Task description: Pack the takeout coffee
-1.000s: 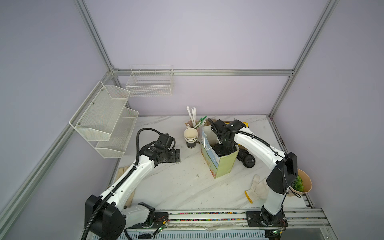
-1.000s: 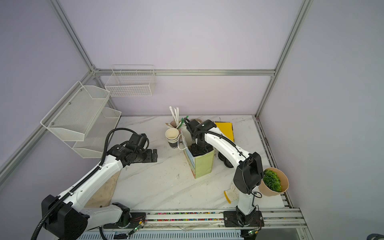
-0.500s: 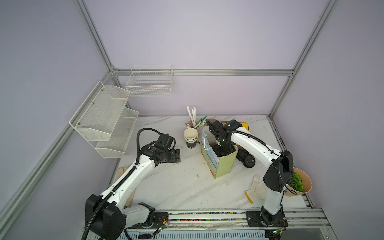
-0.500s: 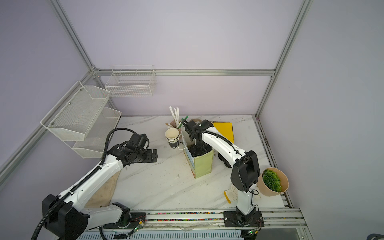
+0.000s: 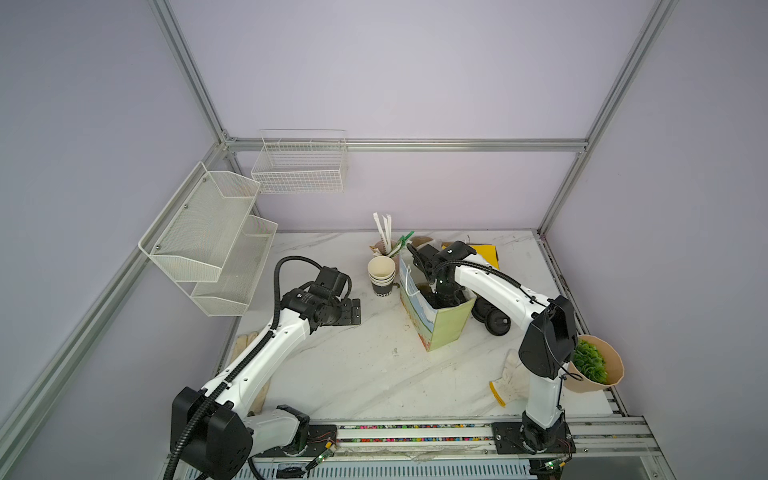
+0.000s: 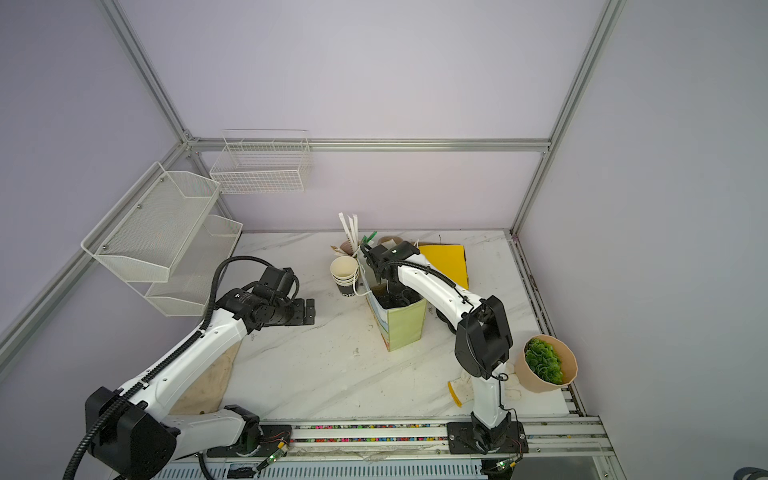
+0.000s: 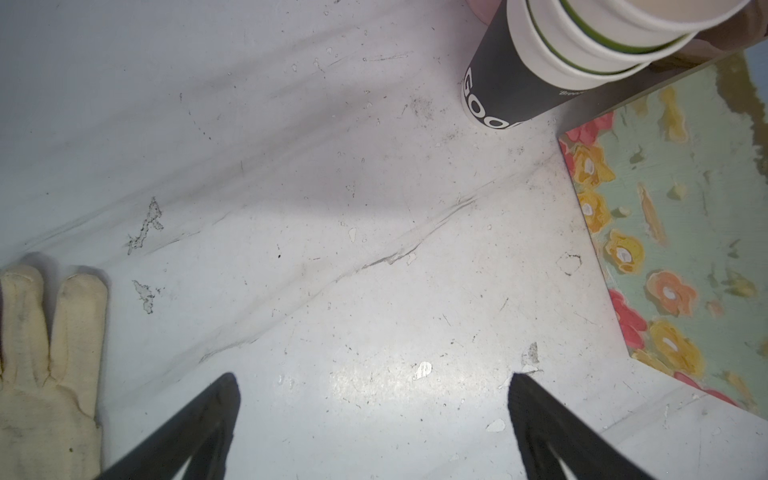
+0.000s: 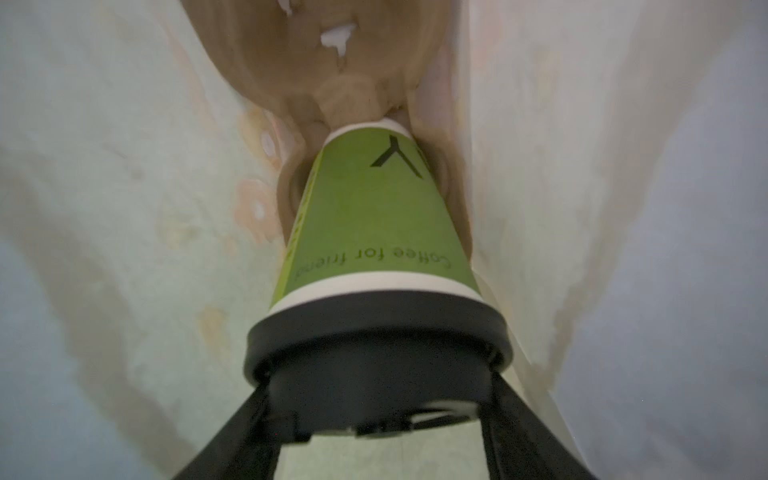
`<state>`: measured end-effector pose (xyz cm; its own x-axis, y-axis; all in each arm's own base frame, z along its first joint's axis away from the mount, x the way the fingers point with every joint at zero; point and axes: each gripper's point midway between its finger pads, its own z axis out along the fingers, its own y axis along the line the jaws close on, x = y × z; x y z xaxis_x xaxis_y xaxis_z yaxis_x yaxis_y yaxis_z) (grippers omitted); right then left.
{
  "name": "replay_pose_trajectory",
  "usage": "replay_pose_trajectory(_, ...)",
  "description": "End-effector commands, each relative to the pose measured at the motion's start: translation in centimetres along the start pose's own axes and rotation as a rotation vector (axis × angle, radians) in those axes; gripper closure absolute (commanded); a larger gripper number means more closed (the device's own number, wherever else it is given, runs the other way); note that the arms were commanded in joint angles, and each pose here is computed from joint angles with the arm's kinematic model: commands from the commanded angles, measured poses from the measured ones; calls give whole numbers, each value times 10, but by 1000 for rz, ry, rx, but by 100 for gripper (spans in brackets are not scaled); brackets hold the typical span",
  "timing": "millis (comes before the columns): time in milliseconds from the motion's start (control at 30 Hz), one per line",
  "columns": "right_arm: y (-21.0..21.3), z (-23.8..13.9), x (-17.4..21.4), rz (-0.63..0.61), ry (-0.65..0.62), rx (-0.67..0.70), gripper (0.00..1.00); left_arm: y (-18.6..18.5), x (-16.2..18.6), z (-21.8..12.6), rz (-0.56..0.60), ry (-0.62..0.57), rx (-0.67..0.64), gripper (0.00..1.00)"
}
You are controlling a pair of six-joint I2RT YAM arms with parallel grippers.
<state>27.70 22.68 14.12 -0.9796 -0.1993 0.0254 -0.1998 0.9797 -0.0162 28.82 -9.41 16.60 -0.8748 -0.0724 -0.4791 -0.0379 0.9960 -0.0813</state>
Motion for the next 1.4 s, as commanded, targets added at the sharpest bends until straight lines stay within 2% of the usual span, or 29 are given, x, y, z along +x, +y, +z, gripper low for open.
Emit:
replay_pose_trajectory(0,-4,15,-6,5,13,50,36,-7,-34,-25,-9,-96,30,0)
replay_pose_trajectory(367,-1,4,-8,9,-17,29,33,-8,-34,-23,-8,-91,29,0)
replay_pose_trajectory(900,0,-9,-13,3,-58,10,22,-7,-34,-21,-6,-85,21,0)
replay_pose_trajectory(1167,1,-16,-16,5,-80,2,13,-7,-33,-20,-5,-81,19,0)
replay_pose_trajectory(1367,3,-19,-18,6,-90,-5,11,-7,-33,-19,-5,-79,18,0)
